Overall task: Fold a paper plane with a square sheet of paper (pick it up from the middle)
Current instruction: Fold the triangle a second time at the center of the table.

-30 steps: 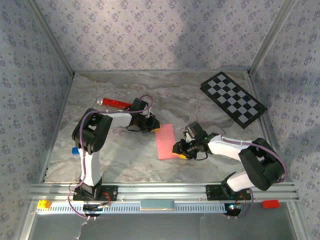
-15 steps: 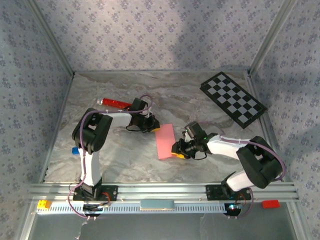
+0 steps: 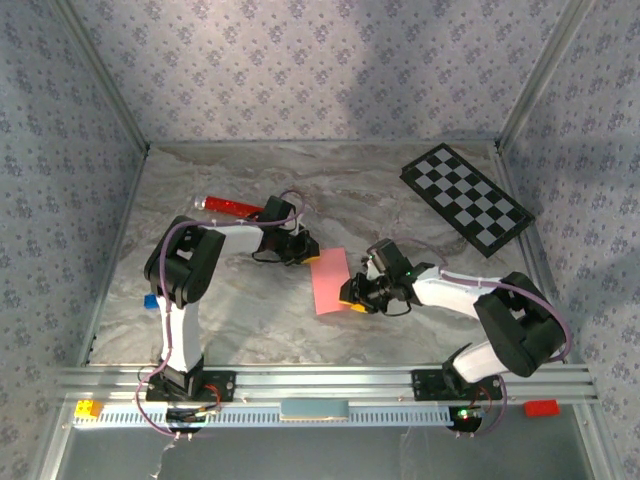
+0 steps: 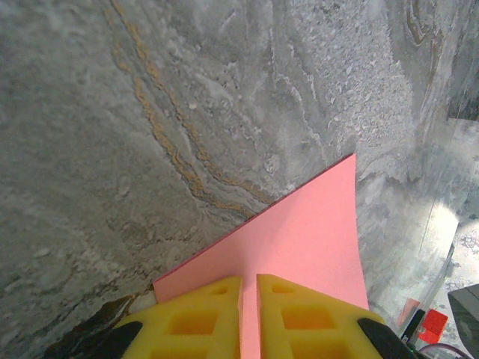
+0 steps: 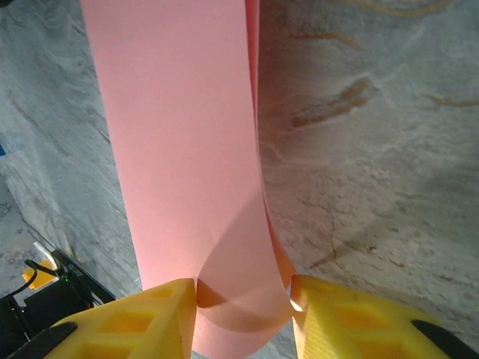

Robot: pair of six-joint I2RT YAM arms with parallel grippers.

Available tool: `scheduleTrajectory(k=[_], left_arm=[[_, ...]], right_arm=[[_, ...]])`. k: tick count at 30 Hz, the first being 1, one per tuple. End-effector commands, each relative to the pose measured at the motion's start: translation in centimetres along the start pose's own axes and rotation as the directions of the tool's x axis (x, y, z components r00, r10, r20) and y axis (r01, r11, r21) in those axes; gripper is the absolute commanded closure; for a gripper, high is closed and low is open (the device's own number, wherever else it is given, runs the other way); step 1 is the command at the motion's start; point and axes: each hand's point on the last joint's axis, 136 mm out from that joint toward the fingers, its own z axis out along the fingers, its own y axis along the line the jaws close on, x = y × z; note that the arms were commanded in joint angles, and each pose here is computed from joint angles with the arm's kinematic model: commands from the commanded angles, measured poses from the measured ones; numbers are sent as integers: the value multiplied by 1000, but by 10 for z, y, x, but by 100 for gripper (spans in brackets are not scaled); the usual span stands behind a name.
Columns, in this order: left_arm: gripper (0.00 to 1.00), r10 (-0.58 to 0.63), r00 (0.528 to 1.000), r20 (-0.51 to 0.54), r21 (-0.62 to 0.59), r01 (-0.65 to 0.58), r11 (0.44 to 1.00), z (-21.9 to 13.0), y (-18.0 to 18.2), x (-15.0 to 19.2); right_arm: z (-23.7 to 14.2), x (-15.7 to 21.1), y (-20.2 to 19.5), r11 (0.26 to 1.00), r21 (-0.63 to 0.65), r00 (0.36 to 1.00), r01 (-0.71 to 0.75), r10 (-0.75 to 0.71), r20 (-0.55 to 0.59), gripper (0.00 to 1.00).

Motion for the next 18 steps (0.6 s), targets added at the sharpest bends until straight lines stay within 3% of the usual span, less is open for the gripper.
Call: scheduleTrajectory(k=[1, 18], left_arm=[[87, -19, 999, -25, -62, 17, 998, 10, 21, 6], [86, -18, 999, -28, -57, 16, 998, 10, 20, 5]], right_arm=[[-7, 3, 3, 1000, 24, 1000, 15, -15, -2, 61], [-14, -6, 19, 998, -17, 998, 52, -51, 41, 60]])
